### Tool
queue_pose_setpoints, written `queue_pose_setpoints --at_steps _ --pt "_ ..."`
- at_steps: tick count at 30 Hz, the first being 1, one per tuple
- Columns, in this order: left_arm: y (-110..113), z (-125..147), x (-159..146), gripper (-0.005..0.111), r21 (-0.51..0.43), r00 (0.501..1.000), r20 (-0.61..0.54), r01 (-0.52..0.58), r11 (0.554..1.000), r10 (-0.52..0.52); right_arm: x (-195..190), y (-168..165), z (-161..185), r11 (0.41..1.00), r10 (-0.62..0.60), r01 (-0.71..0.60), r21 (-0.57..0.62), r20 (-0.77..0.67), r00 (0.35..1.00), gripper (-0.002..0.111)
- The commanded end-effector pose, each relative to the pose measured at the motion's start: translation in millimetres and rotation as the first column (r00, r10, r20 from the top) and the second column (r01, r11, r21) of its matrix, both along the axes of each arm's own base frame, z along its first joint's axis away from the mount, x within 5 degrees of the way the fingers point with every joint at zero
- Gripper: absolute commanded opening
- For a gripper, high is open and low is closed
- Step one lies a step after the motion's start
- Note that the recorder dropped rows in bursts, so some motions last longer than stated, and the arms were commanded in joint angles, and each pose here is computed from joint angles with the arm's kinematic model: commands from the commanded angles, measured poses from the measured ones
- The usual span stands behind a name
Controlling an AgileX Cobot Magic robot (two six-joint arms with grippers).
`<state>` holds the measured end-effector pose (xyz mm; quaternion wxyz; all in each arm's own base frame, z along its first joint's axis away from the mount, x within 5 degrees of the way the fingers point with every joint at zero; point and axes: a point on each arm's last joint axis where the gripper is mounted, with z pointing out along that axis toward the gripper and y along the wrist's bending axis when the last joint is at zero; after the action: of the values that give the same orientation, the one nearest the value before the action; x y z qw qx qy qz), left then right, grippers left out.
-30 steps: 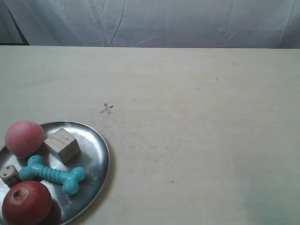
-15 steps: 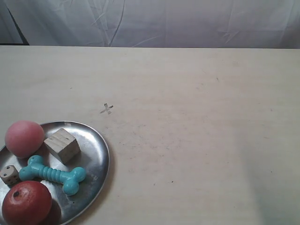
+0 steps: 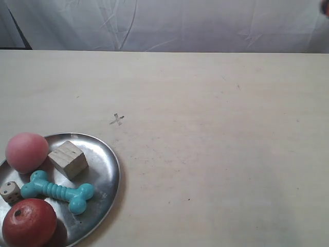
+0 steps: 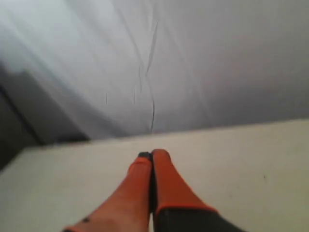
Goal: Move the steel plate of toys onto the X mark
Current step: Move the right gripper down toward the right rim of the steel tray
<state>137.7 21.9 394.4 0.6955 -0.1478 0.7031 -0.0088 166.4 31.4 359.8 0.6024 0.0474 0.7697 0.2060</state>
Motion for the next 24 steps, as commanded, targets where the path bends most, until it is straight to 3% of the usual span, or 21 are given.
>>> queue_pose_setpoints --at_steps 1,3,5,10,16,21,24 --pt "10 -21 54 0.000 0.043 0.834 -0.549 -0.027 0.999 0.046 74 24 -10 0.946 0.232 -0.304 -0.111 -0.423 0.876 -0.001" --pt "8 -42 69 0.000 0.012 0.669 -0.743 0.030 0.999 -0.011 101 28 -17 0.934 0.259 -0.347 -0.089 -0.500 0.826 -0.001" --pt "2 -66 83 0.000 -0.049 0.529 -0.844 0.099 0.994 -0.094 126 31 -30 0.931 0.262 -0.357 -0.073 -0.548 0.795 -0.001" --pt "-6 -113 101 0.000 -0.176 0.349 -0.912 0.140 0.974 -0.215 156 36 -69 0.931 0.270 -0.365 -0.009 -0.657 0.704 -0.001" --pt "-7 -141 94 0.000 -0.209 0.242 -0.943 0.111 0.972 -0.231 160 54 -103 0.896 0.320 -0.442 0.049 -0.761 0.564 -0.001" --pt "-10 -150 86 0.001 -0.247 0.179 -0.949 0.085 0.965 -0.259 156 80 -109 0.862 0.356 -0.505 0.047 -0.766 0.535 -0.001" --pt "-10 -155 82 0.009 -0.255 0.154 -0.952 0.077 0.964 -0.264 154 93 -108 0.845 0.371 -0.533 0.027 -0.748 0.550 0.001"
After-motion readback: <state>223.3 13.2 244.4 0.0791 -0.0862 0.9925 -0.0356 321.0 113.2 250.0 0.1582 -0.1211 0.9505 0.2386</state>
